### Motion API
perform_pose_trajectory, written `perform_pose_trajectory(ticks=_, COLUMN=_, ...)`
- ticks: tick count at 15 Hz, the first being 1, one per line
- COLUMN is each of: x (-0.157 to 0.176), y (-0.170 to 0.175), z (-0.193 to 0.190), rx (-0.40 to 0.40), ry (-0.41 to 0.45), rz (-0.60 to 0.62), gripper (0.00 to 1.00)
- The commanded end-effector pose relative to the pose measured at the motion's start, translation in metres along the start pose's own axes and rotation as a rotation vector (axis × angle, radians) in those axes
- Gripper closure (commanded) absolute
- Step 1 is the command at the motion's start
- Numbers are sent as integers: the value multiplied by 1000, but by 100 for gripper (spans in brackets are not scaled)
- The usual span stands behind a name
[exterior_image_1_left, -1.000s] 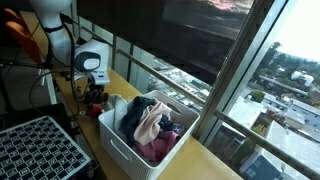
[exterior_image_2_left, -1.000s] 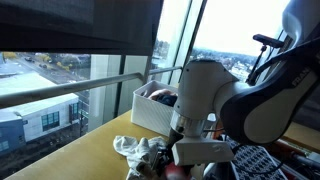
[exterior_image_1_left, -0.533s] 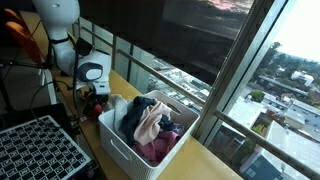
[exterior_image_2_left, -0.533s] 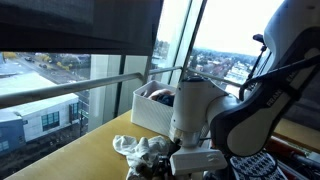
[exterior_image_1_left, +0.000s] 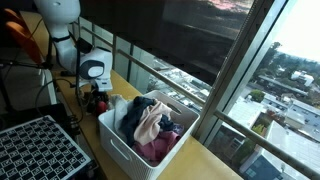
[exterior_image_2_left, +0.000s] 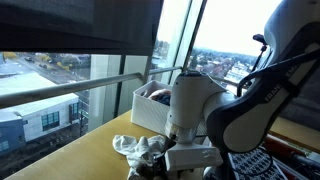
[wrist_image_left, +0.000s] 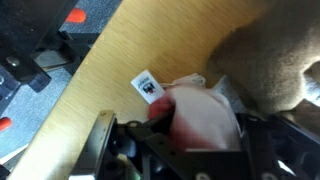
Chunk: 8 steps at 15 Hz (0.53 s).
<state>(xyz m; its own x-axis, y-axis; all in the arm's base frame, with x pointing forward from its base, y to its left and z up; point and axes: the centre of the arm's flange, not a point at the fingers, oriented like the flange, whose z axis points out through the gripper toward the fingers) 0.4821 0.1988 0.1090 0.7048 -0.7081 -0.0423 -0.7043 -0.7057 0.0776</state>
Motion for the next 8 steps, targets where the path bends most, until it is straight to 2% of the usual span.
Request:
perform_pose_trajectory(ticks=1, x=1, y=0, z=-10, rx=14, ry=12, rz=-7, gripper=95)
perform_pose_trajectory(ticks=2, x=2, y=1, z=-16, rx=18, ry=17, rz=-6, gripper=99)
perform_pose_trajectory(ticks=4, x=2, y=5, z=-36, rx=31, ry=36, rz=-5, gripper=100)
perform_pose_trajectory(ticks=8, x=7, y=22, z=-107, rx=90, ry=106, rz=5, gripper=100)
